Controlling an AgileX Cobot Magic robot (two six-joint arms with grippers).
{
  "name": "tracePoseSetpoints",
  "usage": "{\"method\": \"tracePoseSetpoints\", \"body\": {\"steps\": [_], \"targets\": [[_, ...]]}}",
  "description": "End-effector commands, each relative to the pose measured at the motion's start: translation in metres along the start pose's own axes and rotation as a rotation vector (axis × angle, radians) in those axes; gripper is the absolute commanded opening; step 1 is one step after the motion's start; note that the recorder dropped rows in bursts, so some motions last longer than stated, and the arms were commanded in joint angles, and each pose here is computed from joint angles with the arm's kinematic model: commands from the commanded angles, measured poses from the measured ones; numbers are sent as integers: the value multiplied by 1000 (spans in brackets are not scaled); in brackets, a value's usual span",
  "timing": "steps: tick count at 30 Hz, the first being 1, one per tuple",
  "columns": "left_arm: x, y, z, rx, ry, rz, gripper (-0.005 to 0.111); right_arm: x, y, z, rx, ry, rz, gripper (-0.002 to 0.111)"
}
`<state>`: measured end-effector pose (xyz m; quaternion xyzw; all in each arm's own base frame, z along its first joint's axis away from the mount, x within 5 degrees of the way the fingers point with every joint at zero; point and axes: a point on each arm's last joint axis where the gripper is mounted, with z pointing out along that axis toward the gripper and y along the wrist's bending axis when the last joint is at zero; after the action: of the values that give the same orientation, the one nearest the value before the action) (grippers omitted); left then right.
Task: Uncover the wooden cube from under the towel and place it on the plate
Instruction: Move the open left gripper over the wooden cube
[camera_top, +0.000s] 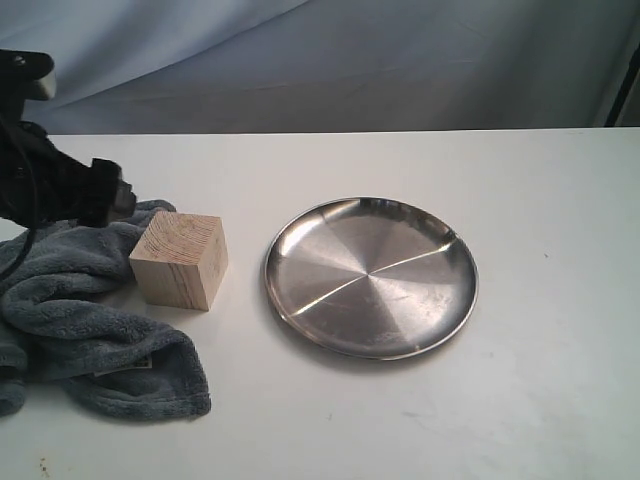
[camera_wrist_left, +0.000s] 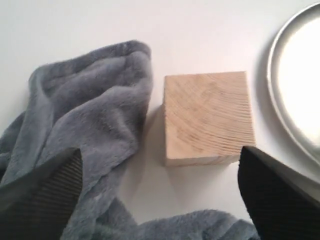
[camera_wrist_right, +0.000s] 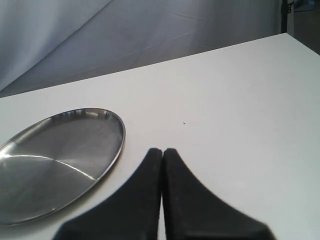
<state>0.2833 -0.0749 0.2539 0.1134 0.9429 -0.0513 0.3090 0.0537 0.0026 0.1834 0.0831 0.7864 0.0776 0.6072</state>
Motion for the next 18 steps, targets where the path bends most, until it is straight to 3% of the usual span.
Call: {"method": "tracePoseSetpoints", "body": {"steps": [1, 8, 18], "targets": [[-11, -24, -3, 54, -125, 55, 82, 1, -1, 0, 7, -4, -13, 0], [-20, -33, -4, 80, -235, 25, 98, 1, -1, 0, 7, -4, -13, 0], [-18, -34, 35, 74, -207, 24, 100, 1, -1, 0, 7, -4, -13, 0]]}}
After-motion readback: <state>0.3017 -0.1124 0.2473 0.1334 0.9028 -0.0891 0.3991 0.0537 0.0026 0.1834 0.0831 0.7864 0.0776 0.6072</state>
